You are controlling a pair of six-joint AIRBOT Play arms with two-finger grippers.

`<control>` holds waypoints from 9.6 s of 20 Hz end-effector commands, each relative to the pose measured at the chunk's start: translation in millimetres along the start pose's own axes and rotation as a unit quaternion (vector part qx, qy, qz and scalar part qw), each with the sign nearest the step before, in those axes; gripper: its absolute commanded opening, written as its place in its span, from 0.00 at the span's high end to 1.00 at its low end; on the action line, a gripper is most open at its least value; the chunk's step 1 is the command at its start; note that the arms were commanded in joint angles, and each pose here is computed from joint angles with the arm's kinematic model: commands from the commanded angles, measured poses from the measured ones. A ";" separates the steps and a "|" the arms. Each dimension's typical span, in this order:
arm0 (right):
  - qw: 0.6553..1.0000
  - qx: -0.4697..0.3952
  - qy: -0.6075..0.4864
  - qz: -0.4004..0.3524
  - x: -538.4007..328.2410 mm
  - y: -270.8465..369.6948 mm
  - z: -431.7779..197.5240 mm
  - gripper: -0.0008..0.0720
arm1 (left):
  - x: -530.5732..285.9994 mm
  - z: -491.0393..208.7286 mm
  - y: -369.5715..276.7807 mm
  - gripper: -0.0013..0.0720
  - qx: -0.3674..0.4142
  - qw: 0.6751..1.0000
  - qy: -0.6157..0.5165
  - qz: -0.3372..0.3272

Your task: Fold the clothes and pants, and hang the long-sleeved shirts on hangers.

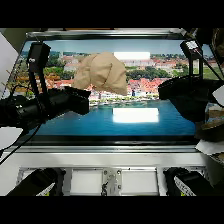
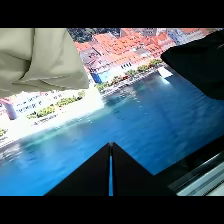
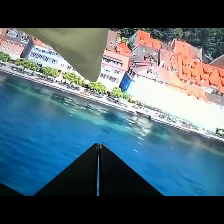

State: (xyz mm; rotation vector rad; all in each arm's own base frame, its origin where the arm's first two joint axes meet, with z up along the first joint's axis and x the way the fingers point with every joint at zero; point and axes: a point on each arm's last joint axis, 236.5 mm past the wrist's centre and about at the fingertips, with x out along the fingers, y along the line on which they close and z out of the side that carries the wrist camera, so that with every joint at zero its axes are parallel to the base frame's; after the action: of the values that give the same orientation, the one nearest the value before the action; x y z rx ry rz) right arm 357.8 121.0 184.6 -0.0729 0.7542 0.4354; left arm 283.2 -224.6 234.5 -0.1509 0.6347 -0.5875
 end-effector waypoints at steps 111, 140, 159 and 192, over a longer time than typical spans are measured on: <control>0.900 0.342 0.264 0.066 49.7 31.1 -258.1 0.00 | 71.9 -88.7 129.5 0.96 -0.232 0.963 0.134 -0.027; 0.920 0.050 -0.360 -0.149 -314.0 -12.7 125.5 0.96 | -300.1 165.5 -44.6 0.96 0.091 0.914 -0.387 0.076; 0.968 0.172 0.164 -0.074 42.0 -113.2 -33.6 0.06 | 49.9 -188.5 219.4 0.96 -0.380 0.895 0.218 0.082; 0.967 0.116 0.223 -0.032 -22.1 -36.1 -116.1 0.96 | -3.3 -213.9 188.1 0.96 -0.310 0.906 0.270 0.103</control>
State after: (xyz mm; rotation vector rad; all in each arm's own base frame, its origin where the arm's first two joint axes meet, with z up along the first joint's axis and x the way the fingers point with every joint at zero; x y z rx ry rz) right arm 288.1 125.4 33.1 0.1533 1.3029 0.4264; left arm 275.1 -54.6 -0.4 -0.5547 1.3082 -0.1899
